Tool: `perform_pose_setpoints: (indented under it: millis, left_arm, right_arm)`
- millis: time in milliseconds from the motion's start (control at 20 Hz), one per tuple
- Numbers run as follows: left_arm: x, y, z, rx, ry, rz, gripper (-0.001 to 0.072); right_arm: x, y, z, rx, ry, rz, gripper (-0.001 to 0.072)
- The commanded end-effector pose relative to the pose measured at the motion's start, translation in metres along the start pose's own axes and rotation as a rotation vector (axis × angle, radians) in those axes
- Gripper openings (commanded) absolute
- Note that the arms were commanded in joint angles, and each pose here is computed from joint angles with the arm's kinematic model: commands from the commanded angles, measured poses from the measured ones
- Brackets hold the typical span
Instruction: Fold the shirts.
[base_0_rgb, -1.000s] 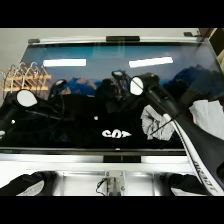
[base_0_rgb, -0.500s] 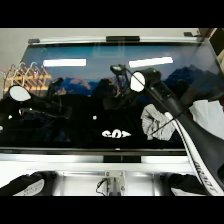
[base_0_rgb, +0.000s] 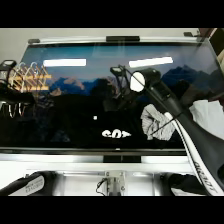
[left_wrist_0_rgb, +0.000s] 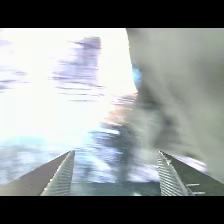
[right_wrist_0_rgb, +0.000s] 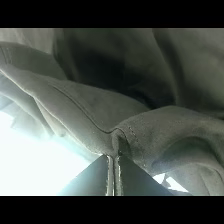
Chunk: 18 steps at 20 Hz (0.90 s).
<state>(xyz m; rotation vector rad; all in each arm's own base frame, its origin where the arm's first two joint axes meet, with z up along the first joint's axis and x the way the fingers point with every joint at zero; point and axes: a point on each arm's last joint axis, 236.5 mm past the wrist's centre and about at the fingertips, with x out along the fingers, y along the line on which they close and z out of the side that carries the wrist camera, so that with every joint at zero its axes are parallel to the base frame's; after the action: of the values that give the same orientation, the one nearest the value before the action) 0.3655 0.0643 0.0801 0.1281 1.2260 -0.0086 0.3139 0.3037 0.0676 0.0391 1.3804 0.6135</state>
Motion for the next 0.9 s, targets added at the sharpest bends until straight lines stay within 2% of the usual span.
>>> perform_pose_setpoints:
  millis: [0, 50, 100, 300, 650, 700, 850]
  left_arm:
    - [0.026, 0.061, 0.003, -0.061, -0.015, 0.143, 0.0605]
    - [0.043, 0.062, 0.000, -0.062, 0.018, 0.133, 0.0581]
    - [0.060, 0.061, -0.004, -0.059, 0.055, 0.121, 0.0508]
    - [0.111, 0.060, -0.012, -0.061, 0.142, 0.094, 0.0508]
    - [0.147, 0.066, -0.016, -0.033, 0.175, 0.112, 0.0506]
    - [0.153, 0.063, -0.018, -0.028, 0.190, 0.105, 0.0470]
    - [0.163, 0.058, -0.017, -0.013, 0.194, 0.099, 0.0470]
  right_arm:
    - [0.000, 0.000, -0.004, -0.001, 0.019, -0.001, 0.0064]
    - [0.000, 0.000, -0.006, -0.001, 0.025, -0.003, 0.0064]
    - [0.000, 0.000, -0.007, -0.001, 0.029, -0.003, 0.0063]
    - [0.000, -0.002, -0.011, -0.002, 0.046, -0.008, 0.0063]
    - [0.000, -0.002, -0.010, -0.002, 0.045, -0.008, 0.0064]
    - [0.000, -0.002, -0.010, -0.002, 0.044, -0.008, 0.0064]
    - [0.000, -0.001, -0.010, 0.000, 0.045, -0.008, 0.0064]
